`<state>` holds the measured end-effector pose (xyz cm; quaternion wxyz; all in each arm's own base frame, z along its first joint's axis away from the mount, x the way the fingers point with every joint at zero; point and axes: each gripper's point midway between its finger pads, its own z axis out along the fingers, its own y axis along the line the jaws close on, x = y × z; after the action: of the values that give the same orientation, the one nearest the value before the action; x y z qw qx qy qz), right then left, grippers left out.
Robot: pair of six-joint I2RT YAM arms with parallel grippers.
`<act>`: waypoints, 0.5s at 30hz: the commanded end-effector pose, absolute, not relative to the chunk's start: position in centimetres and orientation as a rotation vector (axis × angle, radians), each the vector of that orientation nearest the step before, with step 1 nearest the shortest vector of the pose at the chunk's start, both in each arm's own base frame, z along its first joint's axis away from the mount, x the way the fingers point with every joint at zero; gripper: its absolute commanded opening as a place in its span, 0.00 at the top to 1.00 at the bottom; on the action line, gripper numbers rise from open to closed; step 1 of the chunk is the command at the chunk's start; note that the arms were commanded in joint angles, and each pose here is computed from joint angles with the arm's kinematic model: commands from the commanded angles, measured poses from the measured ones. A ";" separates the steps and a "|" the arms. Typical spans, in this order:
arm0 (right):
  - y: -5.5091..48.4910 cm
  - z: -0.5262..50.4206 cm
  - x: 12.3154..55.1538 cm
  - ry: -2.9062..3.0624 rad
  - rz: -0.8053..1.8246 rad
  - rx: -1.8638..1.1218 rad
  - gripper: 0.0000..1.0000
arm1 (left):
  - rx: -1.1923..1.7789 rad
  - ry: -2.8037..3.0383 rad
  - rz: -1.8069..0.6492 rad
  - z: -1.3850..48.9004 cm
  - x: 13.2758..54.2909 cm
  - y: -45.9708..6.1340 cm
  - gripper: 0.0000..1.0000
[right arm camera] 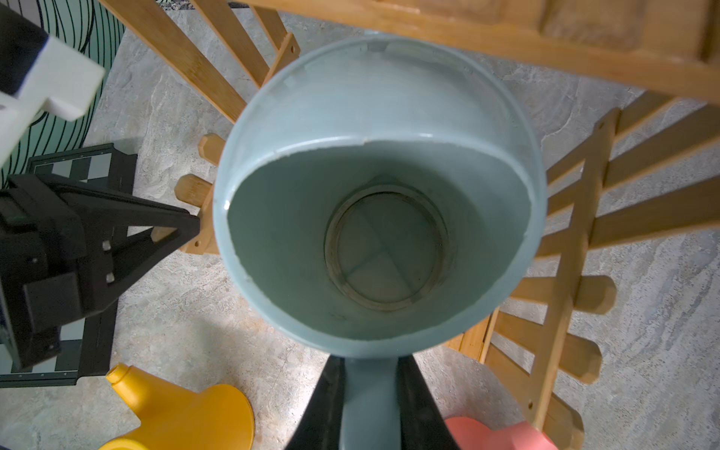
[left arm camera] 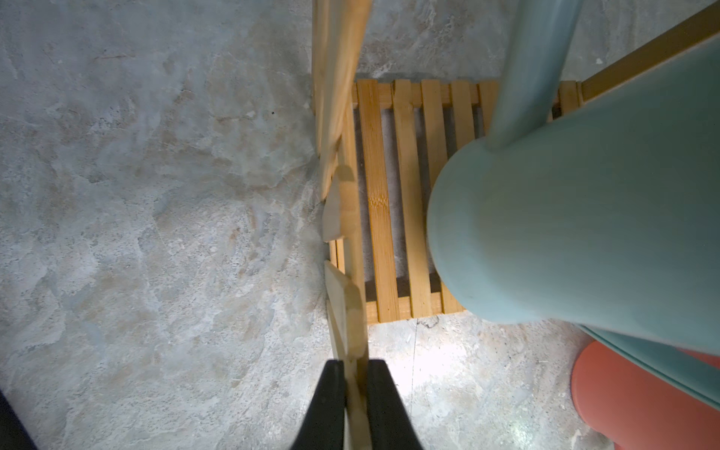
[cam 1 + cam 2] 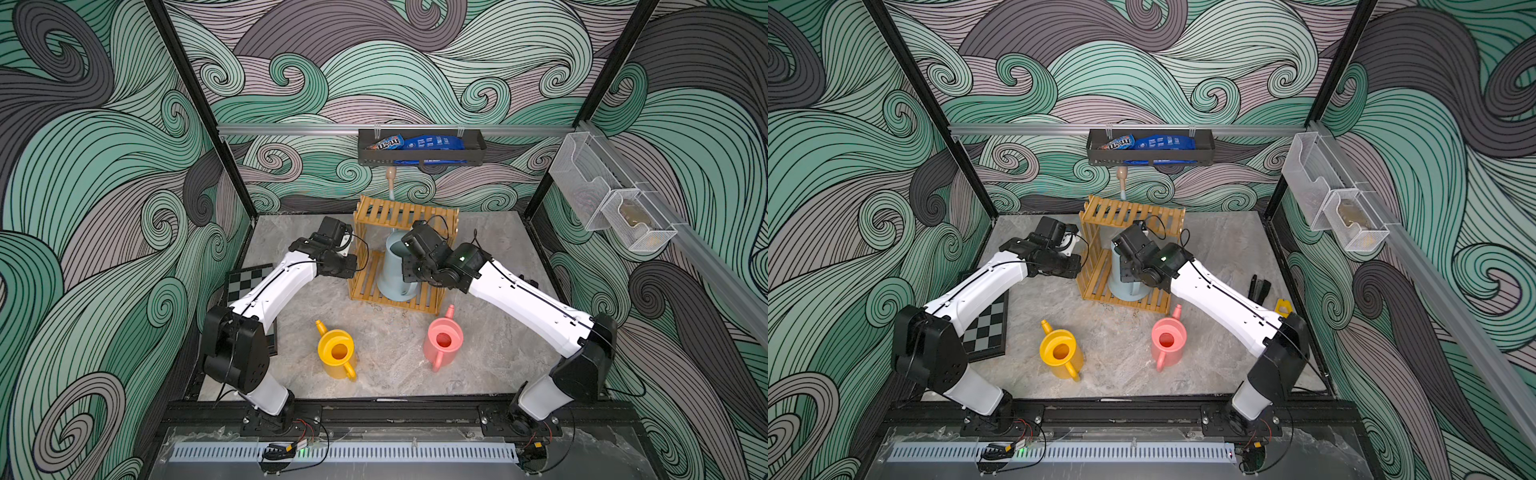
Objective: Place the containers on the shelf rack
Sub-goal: 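Place the container on the shelf.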
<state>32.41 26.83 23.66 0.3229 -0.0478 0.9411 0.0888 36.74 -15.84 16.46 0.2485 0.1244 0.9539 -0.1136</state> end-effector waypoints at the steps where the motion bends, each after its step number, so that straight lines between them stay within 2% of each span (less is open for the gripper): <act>1: 27.5 25.2 33.7 2.386 0.251 -0.081 1.00 | 0.325 2.524 -0.404 18.7 36.3 -17.0 0.84; 8: 26.9 25.6 33.5 2.390 0.219 -0.067 1.00 | 0.238 2.498 -0.518 19.0 34.8 -17.5 0.79; 12: 26.6 24.7 32.9 2.424 0.210 -0.060 1.00 | 0.267 2.462 -0.580 20.0 34.1 -18.1 0.59; 15: 26.7 24.1 32.5 2.447 0.211 -0.050 1.00 | 0.297 2.424 -0.605 20.6 33.7 -18.3 0.55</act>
<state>32.26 26.54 22.55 0.3134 -0.0387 0.9464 0.0675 34.05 -16.97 18.40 0.2817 0.0946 0.9359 -0.1893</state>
